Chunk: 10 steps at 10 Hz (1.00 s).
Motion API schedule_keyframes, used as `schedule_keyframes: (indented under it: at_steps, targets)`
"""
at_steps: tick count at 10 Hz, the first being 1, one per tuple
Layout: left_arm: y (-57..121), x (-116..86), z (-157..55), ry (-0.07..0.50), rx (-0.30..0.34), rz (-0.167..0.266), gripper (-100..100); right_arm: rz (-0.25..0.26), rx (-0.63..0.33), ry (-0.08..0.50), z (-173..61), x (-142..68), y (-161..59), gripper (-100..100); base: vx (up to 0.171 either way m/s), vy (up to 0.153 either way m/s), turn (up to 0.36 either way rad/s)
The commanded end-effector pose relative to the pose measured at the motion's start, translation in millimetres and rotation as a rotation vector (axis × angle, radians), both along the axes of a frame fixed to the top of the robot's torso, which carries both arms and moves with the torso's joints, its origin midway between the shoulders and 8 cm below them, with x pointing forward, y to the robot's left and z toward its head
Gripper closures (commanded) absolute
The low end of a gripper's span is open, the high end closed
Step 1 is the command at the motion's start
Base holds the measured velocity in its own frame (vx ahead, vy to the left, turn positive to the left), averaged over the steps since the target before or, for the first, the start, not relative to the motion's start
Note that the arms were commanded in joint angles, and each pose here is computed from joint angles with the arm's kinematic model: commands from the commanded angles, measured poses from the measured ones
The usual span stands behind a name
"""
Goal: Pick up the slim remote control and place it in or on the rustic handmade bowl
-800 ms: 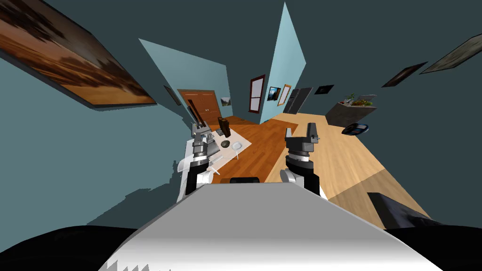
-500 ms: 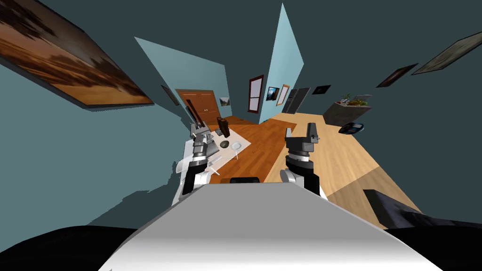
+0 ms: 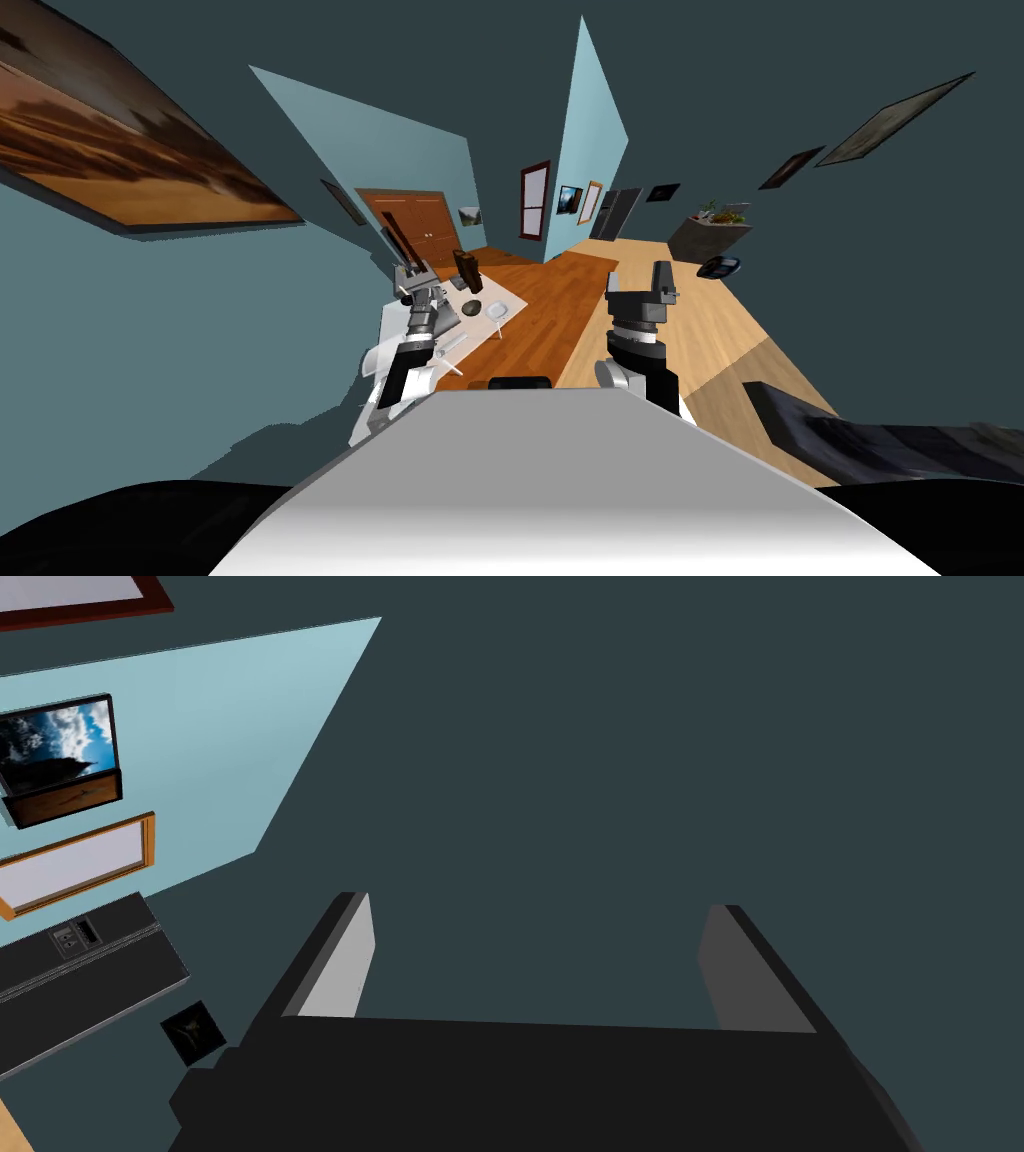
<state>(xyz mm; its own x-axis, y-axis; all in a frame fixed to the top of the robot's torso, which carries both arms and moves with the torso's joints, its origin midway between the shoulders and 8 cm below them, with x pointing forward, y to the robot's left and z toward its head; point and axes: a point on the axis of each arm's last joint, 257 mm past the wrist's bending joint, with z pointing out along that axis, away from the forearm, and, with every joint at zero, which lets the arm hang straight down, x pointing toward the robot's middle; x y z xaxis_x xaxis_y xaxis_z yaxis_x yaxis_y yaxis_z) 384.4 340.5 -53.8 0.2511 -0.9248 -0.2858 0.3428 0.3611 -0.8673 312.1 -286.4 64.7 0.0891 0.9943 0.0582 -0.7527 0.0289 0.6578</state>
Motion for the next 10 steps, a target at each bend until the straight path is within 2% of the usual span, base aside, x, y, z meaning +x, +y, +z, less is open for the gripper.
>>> schedule_keyframes:
  at_steps: [1,2,3,5,6,8,9,10]
  targets:
    - [21.2,2,-18,0.062,-0.029,0.025,-100,0.0,0.0,0.0,0,0,0,0,-0.019,-0.016,-0.151]
    - [35.4,3,-31,0.101,-0.053,0.044,-100,0.0,0.0,0.0,0,0,0,0,-0.017,-0.02,-0.128]
    - [35.4,3,-31,0.101,-0.053,0.044,-100,0.0,0.0,0.0,0,0,0,0,-0.01,-0.011,-0.05]
    - [66.2,3,-57,0.176,-0.111,0.091,-100,0.0,0.0,0.0,0,0,0,0,-0.008,-0.006,-0.152]
    - [66.6,3,-59,0.182,-0.113,0.093,-100,0.0,0.0,0.0,0,0,0,0,-0.005,0.0,-0.063]
    - [99.5,-1,-89,0.259,-0.188,0.148,-100,0.0,0.0,0.0,0,0,0,0,-0.003,-0.004,-0.165]
    - [100.1,-1,-91,0.269,-0.191,0.151,-100,0.0,0.0,0.0,0,0,0,0,-0.003,0.002,-0.064]
    - [116.2,-5,-106,0.301,-0.231,0.179,-100,0.0,0.0,0.0,0,0,0,0,-0.002,-0.001,-0.095]
